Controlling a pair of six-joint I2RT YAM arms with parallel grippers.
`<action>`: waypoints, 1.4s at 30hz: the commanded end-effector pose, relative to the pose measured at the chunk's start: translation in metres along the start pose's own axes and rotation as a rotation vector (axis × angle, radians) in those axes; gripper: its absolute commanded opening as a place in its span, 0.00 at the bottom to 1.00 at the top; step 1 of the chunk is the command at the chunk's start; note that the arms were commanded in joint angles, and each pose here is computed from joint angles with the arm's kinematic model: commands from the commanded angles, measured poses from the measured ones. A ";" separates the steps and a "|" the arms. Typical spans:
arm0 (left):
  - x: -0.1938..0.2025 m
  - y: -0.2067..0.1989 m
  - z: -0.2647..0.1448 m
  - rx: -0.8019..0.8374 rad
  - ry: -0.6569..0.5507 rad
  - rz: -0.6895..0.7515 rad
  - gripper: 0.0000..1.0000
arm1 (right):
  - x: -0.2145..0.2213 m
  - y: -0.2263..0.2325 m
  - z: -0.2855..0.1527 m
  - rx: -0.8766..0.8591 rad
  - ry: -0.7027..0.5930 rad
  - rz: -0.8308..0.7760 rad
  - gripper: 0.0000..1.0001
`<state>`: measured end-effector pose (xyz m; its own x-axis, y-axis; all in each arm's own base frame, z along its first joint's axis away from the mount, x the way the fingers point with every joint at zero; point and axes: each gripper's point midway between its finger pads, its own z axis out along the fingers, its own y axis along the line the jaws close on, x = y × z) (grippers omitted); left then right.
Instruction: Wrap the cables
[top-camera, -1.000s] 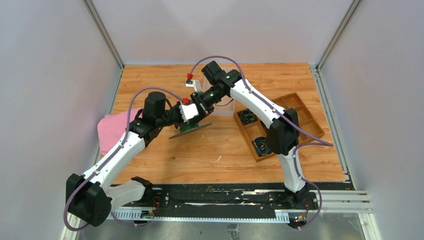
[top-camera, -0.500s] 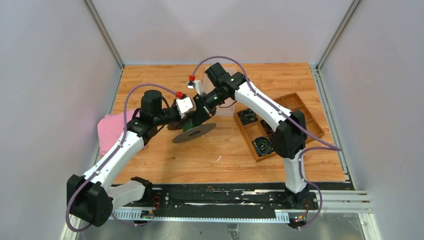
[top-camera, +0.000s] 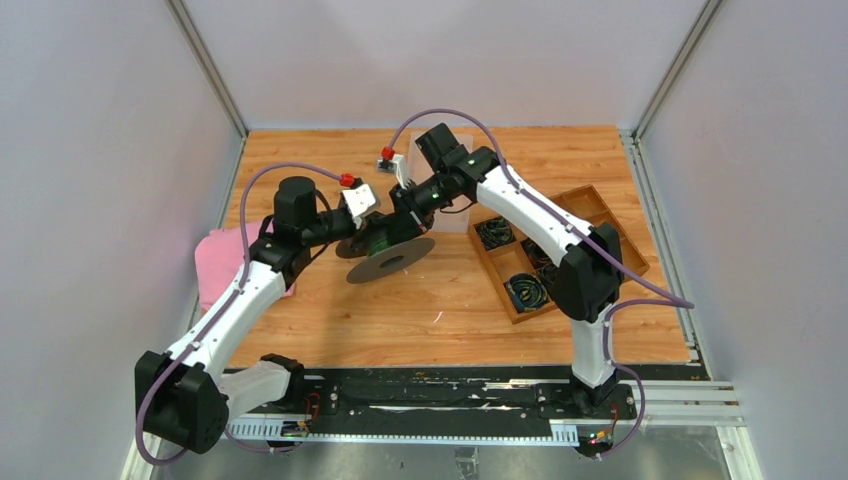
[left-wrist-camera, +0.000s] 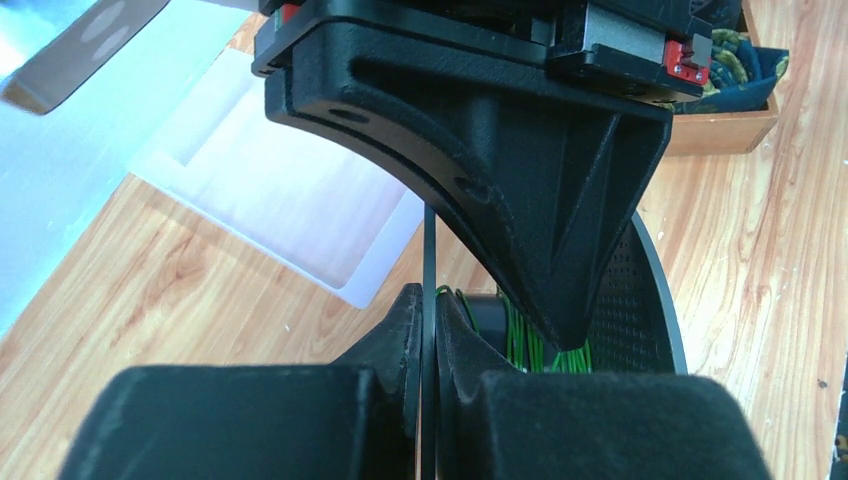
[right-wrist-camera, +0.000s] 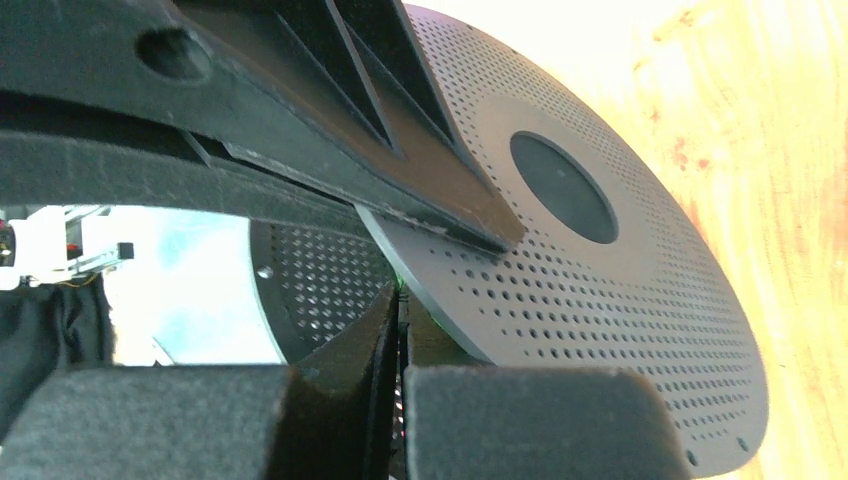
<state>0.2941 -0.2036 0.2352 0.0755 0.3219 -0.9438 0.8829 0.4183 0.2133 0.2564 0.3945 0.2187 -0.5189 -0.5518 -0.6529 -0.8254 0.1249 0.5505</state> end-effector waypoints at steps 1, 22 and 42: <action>-0.061 -0.008 -0.006 0.067 -0.208 0.107 0.00 | 0.003 -0.017 -0.008 0.074 -0.008 -0.062 0.01; -0.074 0.005 -0.007 -0.008 -0.290 0.004 0.00 | 0.016 -0.026 -0.004 0.117 -0.007 -0.103 0.01; -0.075 0.015 -0.008 -0.069 -0.339 -0.087 0.00 | 0.024 -0.029 -0.005 0.143 0.021 -0.222 0.01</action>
<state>0.2940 -0.2130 0.2422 -0.0657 0.0924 -0.9936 0.8737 0.4863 -0.0126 0.2767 0.3811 0.2210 -0.3284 -0.5075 -0.7966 -0.9415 0.1087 0.3189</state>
